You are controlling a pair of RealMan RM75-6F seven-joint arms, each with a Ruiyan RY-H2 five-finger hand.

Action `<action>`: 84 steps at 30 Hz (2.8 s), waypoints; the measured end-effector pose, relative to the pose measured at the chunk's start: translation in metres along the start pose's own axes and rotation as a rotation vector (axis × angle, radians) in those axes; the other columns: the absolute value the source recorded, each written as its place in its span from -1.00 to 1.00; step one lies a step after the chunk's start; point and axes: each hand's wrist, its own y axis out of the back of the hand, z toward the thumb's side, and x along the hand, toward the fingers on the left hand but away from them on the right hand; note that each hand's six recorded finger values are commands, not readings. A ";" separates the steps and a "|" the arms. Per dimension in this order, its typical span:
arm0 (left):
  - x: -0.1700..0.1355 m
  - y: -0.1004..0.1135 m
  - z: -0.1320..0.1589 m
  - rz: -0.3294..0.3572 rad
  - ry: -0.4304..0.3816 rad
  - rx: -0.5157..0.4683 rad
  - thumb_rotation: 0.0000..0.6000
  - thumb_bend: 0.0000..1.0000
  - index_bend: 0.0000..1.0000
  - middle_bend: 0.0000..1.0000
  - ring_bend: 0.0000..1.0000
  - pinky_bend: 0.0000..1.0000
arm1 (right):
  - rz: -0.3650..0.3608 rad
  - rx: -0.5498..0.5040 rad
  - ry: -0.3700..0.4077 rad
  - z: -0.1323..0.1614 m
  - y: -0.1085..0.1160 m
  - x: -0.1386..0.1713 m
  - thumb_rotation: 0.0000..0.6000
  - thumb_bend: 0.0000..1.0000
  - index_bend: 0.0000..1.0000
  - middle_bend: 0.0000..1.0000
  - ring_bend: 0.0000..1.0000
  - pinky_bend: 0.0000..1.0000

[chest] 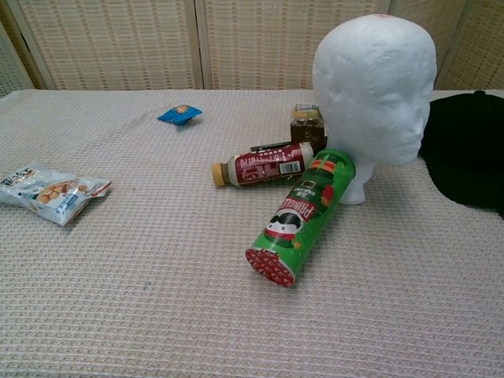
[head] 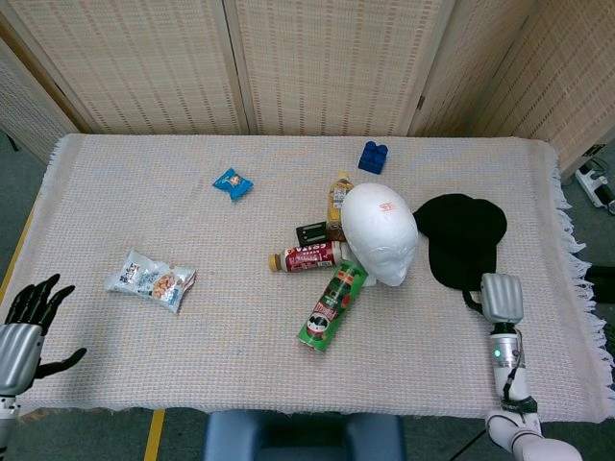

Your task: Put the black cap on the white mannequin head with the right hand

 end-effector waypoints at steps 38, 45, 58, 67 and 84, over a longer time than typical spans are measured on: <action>0.003 0.006 -0.006 0.043 0.037 0.009 1.00 -0.62 -0.64 -1.00 -1.00 -0.85 | -0.040 0.088 0.015 0.009 0.010 -0.017 1.00 -0.27 -0.20 1.00 1.00 1.00; 0.004 0.006 -0.007 0.044 0.040 0.012 1.00 -0.62 -0.64 -1.00 -1.00 -0.84 | -0.028 0.104 0.016 0.012 0.009 -0.022 1.00 -0.21 -0.17 1.00 1.00 1.00; 0.004 0.006 -0.008 0.051 0.052 0.019 1.00 -0.62 -0.64 -0.99 -1.00 -0.84 | -0.089 0.020 -0.015 0.011 0.024 -0.030 1.00 -0.09 0.54 1.00 1.00 1.00; 0.003 0.011 -0.009 0.064 0.052 0.017 1.00 -0.62 -0.64 -0.99 -1.00 -0.84 | -0.239 -0.109 -0.026 0.010 0.055 -0.033 1.00 -0.09 0.84 1.00 1.00 1.00; 0.000 0.011 -0.007 0.056 0.041 0.009 1.00 -0.62 -0.65 -1.00 -1.00 -0.84 | -0.525 -0.180 -0.067 -0.010 0.132 -0.048 1.00 -0.12 0.97 1.00 1.00 1.00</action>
